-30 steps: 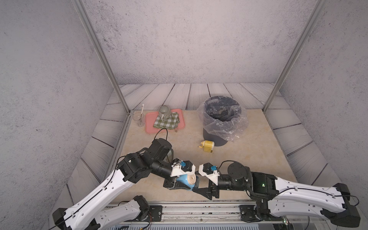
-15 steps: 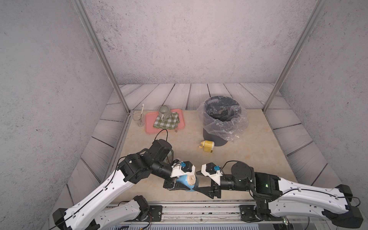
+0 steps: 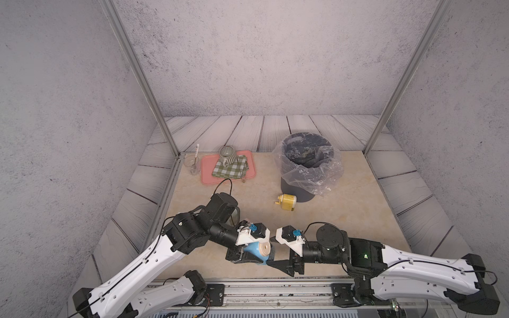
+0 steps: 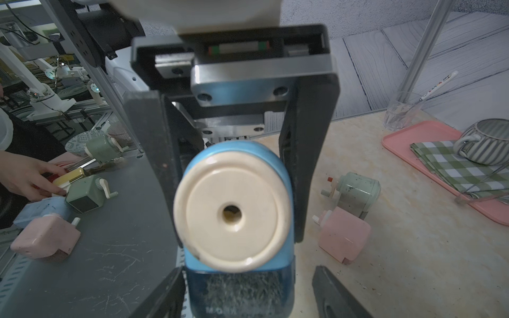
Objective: Take out the pencil sharpener tray and clean the shavings
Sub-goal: Open the container of the pencil sharpener.
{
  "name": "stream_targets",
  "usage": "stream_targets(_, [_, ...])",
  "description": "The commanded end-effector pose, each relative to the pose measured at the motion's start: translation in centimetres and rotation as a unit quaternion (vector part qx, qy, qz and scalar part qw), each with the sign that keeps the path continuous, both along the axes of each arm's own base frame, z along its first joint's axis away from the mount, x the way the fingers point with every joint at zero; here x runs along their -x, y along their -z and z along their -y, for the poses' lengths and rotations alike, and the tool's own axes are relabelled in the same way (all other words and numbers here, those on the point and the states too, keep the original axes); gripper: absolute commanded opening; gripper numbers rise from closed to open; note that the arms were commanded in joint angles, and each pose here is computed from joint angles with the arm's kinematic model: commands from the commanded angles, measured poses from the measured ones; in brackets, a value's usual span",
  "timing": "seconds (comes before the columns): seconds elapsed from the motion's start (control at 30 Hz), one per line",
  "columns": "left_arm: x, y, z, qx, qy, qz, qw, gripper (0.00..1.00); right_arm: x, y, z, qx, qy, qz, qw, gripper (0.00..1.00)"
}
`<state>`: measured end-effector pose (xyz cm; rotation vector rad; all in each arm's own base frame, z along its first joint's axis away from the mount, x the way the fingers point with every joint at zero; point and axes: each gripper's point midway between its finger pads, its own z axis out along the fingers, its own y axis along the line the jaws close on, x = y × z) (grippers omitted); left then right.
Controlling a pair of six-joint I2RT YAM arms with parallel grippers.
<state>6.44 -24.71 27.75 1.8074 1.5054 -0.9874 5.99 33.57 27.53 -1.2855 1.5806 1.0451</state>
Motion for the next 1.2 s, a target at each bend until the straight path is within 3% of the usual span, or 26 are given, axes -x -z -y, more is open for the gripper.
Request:
stream_targets(0.0, [0.2, -0.8, 0.0, 0.016, 0.003, 0.006, 1.000, 0.00, 0.3, -0.1, 0.0, -0.002, -0.007, 0.000, 1.000, 0.74])
stream_targets(0.53, [0.2, -0.8, -0.1, 0.017, 0.002, 0.005, 1.000, 0.00, 0.1, -0.1, 0.0, -0.002, 0.001, -0.001, 1.000, 0.69])
stream_targets(0.9, [0.3, -0.4, -0.2, 0.013, 0.001, 0.002, 1.000, 0.00, 0.1, -0.2, 0.4, -0.003, 0.001, 0.000, 1.000, 0.36])
stream_targets(1.17, [0.4, 0.2, -0.2, 0.010, -0.001, -0.011, 1.000, 0.00, -0.2, -0.6, 1.1, -0.005, 0.011, 0.009, 1.000, 0.33])
